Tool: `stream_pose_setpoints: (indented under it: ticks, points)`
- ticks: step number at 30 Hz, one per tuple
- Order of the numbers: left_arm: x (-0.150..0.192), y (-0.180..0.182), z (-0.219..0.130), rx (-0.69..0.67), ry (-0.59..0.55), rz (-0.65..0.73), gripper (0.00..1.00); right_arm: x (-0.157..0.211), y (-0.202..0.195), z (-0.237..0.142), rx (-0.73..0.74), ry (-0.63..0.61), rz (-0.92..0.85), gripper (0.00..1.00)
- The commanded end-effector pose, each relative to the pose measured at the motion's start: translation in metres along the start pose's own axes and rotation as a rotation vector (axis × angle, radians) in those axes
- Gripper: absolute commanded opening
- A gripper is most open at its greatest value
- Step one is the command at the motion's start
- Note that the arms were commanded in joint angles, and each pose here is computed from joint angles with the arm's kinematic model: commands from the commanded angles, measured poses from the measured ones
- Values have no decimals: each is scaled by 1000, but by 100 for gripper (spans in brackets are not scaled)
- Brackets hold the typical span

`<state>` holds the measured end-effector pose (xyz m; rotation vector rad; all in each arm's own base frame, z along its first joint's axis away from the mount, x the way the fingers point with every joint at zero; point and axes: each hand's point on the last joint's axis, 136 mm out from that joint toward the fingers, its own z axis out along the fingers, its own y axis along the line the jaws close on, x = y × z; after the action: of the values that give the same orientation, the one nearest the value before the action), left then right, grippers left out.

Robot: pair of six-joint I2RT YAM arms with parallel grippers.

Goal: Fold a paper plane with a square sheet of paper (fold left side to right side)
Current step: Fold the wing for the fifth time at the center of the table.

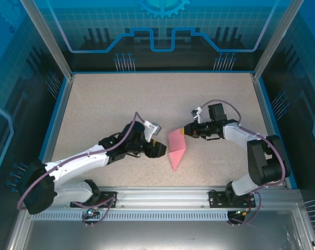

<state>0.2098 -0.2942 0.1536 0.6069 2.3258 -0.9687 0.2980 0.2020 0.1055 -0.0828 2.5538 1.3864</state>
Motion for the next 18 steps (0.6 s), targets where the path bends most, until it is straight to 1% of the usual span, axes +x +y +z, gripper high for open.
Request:
stream_pose_setpoints:
  ticks: [1,4,7,8,13,18]
  points:
    - [20,1,10,-128,68,87,61,-1,-14,6,84,22,110,0]
    - [33,-5,31,-208,127,131,64,-4,-19,12,79,39,164,0]
    - [37,-10,52,-263,165,157,66,-1,-24,18,80,59,195,0]
    - [35,-12,58,-281,172,163,67,-11,-20,18,79,46,175,0]
    - [36,-3,83,-432,212,179,70,-14,-24,21,92,43,191,0]
    - [39,6,101,-576,251,203,70,-13,-29,24,101,47,206,0]
